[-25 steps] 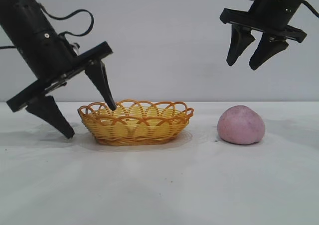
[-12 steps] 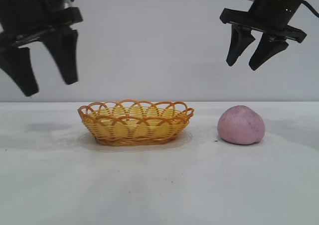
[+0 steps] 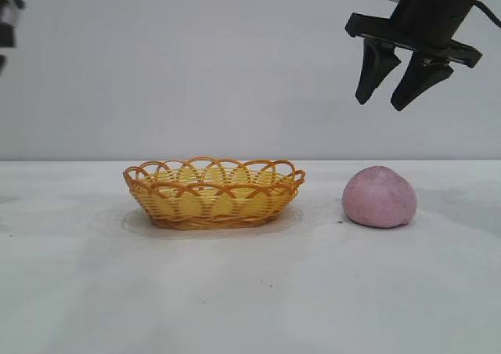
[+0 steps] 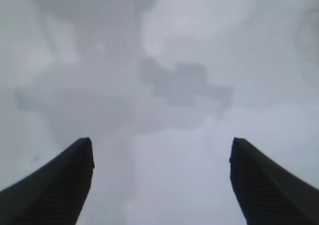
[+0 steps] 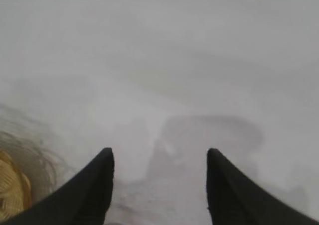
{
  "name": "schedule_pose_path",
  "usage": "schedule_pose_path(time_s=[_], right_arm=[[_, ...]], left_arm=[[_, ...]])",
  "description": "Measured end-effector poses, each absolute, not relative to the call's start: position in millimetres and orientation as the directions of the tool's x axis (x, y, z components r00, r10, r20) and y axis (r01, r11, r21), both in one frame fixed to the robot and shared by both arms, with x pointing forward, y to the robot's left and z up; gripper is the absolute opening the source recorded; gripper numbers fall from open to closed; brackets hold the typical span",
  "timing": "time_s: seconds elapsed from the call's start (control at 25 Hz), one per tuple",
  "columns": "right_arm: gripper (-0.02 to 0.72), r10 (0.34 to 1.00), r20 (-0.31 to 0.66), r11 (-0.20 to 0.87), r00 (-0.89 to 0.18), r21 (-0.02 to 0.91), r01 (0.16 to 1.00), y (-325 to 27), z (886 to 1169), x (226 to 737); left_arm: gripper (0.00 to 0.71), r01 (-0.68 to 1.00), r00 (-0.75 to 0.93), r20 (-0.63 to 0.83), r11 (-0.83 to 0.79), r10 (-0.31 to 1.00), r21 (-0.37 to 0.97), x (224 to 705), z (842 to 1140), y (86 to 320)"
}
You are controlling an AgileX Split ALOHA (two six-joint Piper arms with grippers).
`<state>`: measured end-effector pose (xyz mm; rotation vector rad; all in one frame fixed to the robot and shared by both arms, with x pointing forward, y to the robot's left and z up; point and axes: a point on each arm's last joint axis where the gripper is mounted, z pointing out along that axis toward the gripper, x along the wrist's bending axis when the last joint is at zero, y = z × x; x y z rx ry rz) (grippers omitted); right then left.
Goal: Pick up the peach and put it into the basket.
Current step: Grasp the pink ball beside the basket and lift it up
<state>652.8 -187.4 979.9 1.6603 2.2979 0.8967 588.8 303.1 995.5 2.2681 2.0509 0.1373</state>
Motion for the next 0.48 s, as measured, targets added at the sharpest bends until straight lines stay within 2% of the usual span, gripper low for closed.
schedule_pose_path(time_s=[0.16, 0.48], right_arm=[[0.356, 0.907, 0.205, 0.200, -0.367, 0.556, 0.807, -187.4, 979.9, 652.8], [0.356, 0.907, 0.206, 0.201, -0.367, 0.555, 0.807, -187.3, 979.9, 652.6]], left_arm=[[0.505, 0.983, 0.045, 0.033, -0.050, 0.998, 0.177, 562.8, 1022.3, 316.8], [0.505, 0.949, 0.006, 0.035, -0.017, 0.999, 0.316, 473.6, 1063.8, 313.8]])
